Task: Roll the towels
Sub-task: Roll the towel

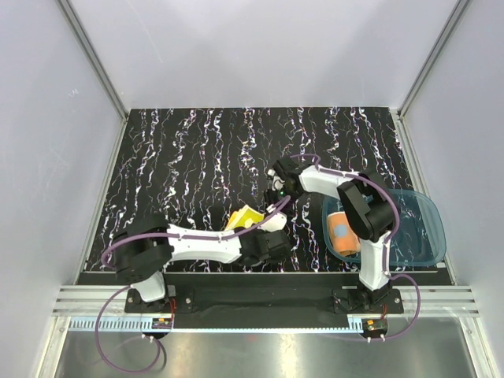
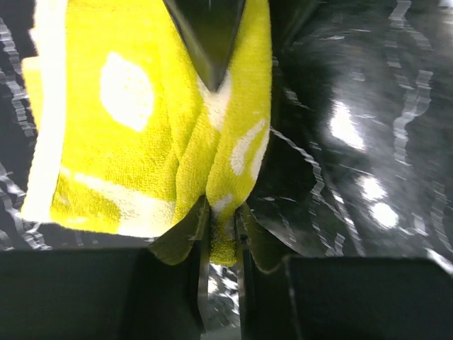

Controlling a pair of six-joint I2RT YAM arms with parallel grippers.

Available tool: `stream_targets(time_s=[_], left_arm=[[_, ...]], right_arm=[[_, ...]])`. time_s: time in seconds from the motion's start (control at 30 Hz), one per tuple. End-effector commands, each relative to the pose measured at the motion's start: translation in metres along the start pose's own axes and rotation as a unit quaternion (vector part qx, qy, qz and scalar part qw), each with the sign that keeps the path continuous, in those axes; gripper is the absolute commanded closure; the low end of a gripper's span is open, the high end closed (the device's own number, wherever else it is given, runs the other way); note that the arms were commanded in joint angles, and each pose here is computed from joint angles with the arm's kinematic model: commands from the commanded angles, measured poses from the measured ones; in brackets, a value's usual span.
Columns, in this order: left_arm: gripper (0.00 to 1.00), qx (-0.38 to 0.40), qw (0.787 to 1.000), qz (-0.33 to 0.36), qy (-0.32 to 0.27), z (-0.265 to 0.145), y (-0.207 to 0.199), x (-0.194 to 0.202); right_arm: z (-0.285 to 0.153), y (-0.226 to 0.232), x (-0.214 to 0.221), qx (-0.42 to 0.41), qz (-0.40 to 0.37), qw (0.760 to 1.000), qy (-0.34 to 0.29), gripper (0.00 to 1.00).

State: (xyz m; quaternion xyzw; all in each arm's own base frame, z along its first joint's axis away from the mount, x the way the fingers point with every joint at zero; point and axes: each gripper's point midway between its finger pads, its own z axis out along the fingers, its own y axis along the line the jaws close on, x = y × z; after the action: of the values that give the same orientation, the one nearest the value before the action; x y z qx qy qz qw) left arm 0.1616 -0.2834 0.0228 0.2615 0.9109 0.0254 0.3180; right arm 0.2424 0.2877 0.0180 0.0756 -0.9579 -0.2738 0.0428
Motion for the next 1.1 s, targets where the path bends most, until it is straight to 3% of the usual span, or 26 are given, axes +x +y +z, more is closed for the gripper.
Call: stream_targets(time_s=[0.0, 0.17, 0.4, 0.67, 0.8, 1.07], left_arm=[[0.91, 0.094, 0.995, -0.004, 0.034, -0.02, -0.022, 0.009], [0.9, 0.157, 0.986, -0.043, 0.02, -0.037, -0.028, -0.01], [0.89, 0.223, 0.969, -0.104, 0.011, -0.041, -0.024, -0.027], [0.89, 0.319, 0.922, -0.209, 0.07, -0.038, -0.018, -0.031], [0.89, 0.362, 0.89, -0.265, 0.081, -0.037, -0.016, -0.039], [0.87, 0.404, 0.826, -0.364, 0.148, -0.01, -0.009, -0.029]], right_arm=[[-0.006, -0.034, -0.009, 0.03, 0.011, 0.999, -0.018, 0.52], [-0.021, -0.045, -0.013, 0.043, 0.018, 0.998, -0.034, 0.44], [-0.058, -0.048, -0.028, 0.07, 0.022, 0.995, -0.067, 0.42], [-0.105, -0.034, -0.033, 0.079, 0.013, 0.99, -0.116, 0.38], [-0.125, -0.012, -0.026, 0.039, 0.005, 0.989, -0.145, 0.37], [-0.105, 0.009, -0.003, -0.066, 0.019, 0.985, -0.156, 0.34]])
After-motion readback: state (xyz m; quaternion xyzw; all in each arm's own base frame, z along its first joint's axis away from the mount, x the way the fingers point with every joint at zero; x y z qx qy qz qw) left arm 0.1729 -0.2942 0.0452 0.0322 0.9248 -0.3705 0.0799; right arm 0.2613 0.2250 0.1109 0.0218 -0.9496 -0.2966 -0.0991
